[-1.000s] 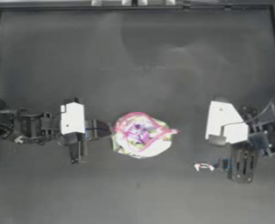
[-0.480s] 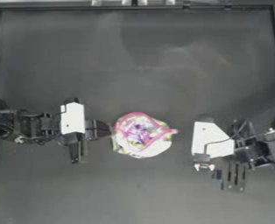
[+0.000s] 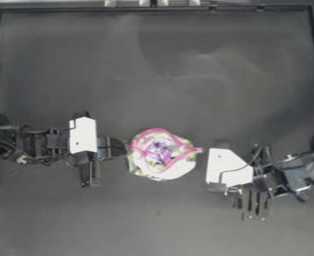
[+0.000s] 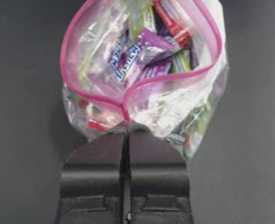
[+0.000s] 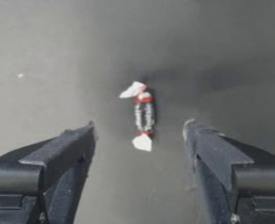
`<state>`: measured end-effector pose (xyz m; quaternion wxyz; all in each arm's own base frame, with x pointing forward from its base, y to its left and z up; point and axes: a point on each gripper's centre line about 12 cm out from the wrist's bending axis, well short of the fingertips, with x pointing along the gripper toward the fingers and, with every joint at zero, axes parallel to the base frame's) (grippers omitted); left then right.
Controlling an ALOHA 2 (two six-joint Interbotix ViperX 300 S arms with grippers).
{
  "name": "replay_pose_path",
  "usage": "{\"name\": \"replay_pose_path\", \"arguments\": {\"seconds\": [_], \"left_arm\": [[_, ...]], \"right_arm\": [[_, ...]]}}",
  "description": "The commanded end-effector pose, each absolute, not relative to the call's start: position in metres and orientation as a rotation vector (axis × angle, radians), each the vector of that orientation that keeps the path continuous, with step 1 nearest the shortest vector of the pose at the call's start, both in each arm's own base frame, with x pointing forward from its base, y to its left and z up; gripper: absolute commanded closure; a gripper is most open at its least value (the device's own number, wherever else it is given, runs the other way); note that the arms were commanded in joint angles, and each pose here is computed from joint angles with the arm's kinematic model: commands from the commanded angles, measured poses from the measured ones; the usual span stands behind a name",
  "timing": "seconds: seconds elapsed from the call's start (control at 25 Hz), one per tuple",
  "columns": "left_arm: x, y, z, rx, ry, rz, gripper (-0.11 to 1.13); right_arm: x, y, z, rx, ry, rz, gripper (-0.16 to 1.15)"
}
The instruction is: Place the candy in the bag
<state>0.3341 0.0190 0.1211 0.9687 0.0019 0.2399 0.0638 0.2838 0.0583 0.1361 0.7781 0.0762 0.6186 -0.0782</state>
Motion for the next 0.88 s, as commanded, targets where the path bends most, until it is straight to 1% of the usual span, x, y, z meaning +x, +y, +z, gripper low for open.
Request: {"name": "replay_pose_path", "arguments": {"seconds": [0.04,0.4,0.56,0.88], "left_arm": [[0.34,0.019,0.13,0.006,0.451,0.126,0.93],[0.34,0.019,0.13,0.005,0.451,0.127,0.93],[0.34,0.019,0.131,0.004,0.45,0.127,0.93],[0.34,0.017,0.131,0.005,0.449,0.124,0.93]], "right_arm": [[0.288,0.06,0.136,0.169,1.322,-0.164,0.06],[0.289,0.059,0.113,0.155,1.363,-0.175,0.06],[0.291,0.059,0.108,0.144,1.368,-0.179,0.06],[0.292,0.054,0.103,0.161,1.356,-0.184,0.08]]}}
